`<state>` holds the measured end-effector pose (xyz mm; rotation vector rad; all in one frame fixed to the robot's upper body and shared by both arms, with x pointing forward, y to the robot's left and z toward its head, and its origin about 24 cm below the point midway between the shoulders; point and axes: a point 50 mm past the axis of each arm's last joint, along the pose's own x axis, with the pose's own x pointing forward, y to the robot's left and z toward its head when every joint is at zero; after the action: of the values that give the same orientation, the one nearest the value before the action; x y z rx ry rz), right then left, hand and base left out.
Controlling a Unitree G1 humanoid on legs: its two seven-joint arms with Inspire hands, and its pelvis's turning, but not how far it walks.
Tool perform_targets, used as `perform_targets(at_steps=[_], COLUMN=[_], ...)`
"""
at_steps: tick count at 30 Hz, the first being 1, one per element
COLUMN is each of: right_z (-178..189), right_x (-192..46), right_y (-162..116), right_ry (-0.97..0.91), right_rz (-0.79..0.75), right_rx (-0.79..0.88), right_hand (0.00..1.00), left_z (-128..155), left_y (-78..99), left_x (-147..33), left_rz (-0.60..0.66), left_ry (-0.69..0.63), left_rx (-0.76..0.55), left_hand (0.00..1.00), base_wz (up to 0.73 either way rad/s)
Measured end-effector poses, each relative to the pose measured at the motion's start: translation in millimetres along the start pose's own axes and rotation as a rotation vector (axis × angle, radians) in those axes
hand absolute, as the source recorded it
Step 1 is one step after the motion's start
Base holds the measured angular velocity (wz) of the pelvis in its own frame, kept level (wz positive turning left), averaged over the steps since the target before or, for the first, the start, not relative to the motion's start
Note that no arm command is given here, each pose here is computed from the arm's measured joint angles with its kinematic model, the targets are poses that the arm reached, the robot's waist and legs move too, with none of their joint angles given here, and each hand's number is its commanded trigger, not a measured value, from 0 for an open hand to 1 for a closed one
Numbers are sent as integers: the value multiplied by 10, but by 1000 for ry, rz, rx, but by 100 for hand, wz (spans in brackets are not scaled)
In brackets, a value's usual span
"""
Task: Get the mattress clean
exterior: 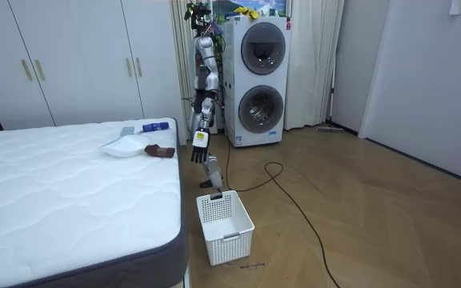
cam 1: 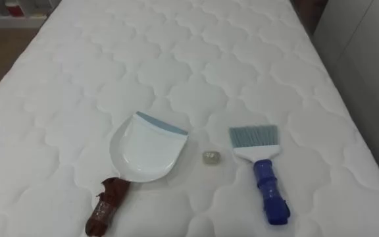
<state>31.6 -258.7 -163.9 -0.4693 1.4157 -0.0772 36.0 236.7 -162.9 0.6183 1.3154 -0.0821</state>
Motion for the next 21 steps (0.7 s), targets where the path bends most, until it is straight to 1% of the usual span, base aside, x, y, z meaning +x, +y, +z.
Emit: perform_targets(at_steps=[7,9,13,16,21], right_z=[-8,6,45,126,255], right_x=[-2,-1,0,2,-4], right_y=[13,13,4,-16,-31], right_ry=[-1,-5,-22,-59,-141], right_rz=[4,4,0,-15,-23], right_rx=[26,28,29,54,154], right_hand=[0,0,0,0,0], left_z=[-36,-47,-32,2,84], left_y=[-16,-21,-14,12,88], left_x=[-8,-10,-6,-1,3], left_rz=[-3,-6,3,37,115], left_ry=[8,13,8,-9,-66], left_rx=[-2,-39,-71,-102,-165], left_hand=[0,0,0,0,0], base_wz=[0,0,0,0,0])
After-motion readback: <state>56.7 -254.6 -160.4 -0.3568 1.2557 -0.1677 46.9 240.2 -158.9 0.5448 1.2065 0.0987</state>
